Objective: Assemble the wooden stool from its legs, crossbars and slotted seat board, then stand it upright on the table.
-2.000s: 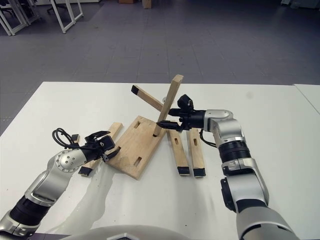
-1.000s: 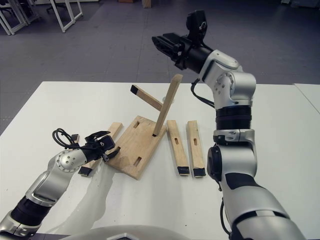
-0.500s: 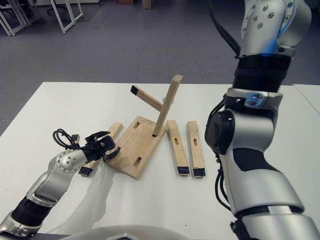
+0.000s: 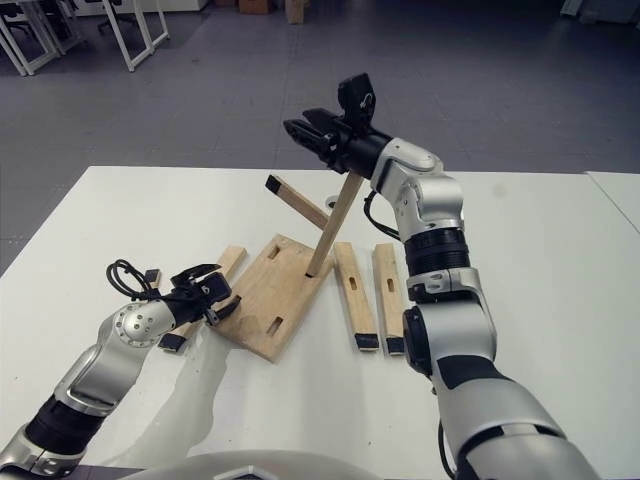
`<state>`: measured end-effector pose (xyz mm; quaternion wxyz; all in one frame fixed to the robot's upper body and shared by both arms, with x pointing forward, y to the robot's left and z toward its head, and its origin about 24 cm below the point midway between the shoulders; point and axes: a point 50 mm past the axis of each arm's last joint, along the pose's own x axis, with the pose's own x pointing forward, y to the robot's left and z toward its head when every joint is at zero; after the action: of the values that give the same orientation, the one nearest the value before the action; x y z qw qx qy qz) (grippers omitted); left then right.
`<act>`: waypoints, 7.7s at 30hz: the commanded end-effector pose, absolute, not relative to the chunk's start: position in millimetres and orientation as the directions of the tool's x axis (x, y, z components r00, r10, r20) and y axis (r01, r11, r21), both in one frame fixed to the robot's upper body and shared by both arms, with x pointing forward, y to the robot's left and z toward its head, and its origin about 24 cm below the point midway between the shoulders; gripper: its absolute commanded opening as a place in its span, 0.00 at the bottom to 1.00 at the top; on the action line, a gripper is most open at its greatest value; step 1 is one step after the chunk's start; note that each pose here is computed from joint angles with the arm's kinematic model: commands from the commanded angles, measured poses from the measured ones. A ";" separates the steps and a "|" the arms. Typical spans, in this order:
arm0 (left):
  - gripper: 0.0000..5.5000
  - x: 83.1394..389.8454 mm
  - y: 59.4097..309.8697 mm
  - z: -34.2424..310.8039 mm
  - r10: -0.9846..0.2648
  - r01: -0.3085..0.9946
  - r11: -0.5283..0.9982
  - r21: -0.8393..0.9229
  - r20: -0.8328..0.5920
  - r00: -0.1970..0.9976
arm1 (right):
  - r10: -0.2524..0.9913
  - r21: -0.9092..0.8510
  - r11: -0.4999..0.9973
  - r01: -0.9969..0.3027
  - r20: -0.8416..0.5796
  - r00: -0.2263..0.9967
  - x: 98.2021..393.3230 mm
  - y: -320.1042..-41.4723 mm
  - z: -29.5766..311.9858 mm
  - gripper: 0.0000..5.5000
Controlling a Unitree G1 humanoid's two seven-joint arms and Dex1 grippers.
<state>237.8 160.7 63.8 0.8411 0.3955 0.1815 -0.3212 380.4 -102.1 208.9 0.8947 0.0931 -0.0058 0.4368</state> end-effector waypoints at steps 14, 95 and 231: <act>0.73 247.4 156.4 49.6 -0.191 0.542 0.679 0.495 -0.594 0.782 | 0.341 0.143 0.893 -0.426 0.404 0.849 356.1 -214.8 317.7 0.44; 1.00 239.4 110.2 218.2 -0.733 0.780 0.340 -0.526 0.372 0.570 | 0.906 0.367 0.273 -0.889 0.212 0.366 281.7 -149.3 218.5 0.38; 0.37 251.4 169.3 178.9 -0.686 0.682 0.680 -0.269 0.094 0.721 | 0.592 -0.482 -0.632 -0.608 -0.806 0.023 330.2 -109.1 90.5 0.57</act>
<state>254.6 171.7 184.9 0.9146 -0.1501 -0.0084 -0.3752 323.1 -116.4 81.1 0.4357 -0.5562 0.0197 0.7074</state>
